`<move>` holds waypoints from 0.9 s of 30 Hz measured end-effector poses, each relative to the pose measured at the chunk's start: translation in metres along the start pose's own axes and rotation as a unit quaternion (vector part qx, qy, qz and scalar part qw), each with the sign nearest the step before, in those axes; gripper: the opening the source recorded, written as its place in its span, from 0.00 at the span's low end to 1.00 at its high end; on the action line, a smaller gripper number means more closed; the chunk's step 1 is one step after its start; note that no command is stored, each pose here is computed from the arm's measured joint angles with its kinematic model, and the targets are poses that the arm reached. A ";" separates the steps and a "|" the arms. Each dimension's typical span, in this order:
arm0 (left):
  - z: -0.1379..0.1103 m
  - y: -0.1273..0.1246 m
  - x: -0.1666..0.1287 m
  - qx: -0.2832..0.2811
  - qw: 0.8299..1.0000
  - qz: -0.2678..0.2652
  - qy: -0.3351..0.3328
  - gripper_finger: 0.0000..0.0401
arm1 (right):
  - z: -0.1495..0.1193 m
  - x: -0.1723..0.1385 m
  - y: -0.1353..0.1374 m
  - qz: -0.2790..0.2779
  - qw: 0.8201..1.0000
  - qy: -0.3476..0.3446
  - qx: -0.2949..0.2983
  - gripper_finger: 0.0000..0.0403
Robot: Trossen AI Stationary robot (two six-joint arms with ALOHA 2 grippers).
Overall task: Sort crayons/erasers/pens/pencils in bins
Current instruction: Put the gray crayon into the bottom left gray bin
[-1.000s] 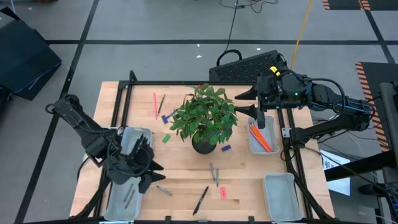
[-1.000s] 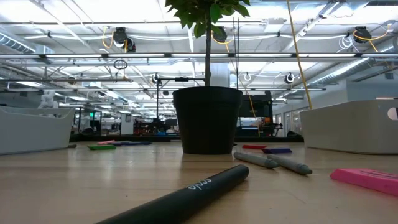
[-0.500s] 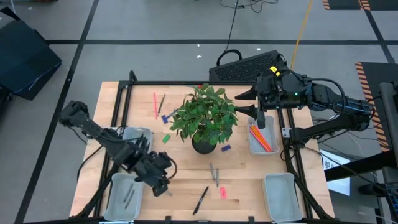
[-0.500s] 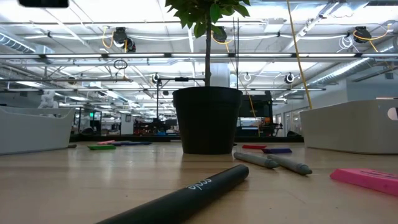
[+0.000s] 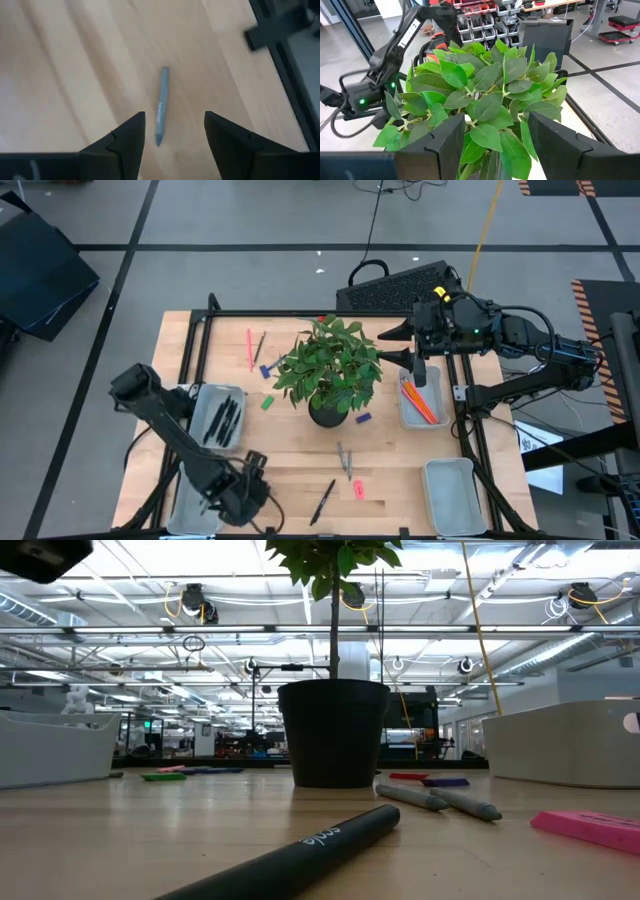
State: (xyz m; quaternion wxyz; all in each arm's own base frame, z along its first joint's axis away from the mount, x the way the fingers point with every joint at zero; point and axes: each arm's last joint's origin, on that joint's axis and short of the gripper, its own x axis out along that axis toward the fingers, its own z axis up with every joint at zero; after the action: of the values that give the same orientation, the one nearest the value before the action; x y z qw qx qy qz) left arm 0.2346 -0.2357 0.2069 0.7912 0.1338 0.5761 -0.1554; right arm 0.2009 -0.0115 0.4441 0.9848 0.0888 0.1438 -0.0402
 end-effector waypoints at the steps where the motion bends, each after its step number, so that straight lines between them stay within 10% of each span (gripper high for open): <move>1: 0.002 -0.001 0.006 0.006 1.000 -0.002 0.001 0.52 | 0.000 0.000 0.000 0.000 1.000 0.000 0.000 0.53; 14: 0.012 0.013 0.064 -0.048 0.998 -0.010 0.047 0.49 | 0.000 0.000 0.000 0.000 1.000 0.000 0.000 0.53; 27: 0.008 0.007 0.085 -0.045 0.996 -0.007 0.075 0.12 | 0.000 0.000 0.000 0.000 1.000 0.000 0.000 0.53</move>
State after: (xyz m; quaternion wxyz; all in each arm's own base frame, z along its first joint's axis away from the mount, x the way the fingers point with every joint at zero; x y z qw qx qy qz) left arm 0.2693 -0.2400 0.1288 0.7498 0.1052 0.6412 -0.1247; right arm 0.2009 -0.0114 0.4442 0.9848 0.0888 0.1438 -0.0400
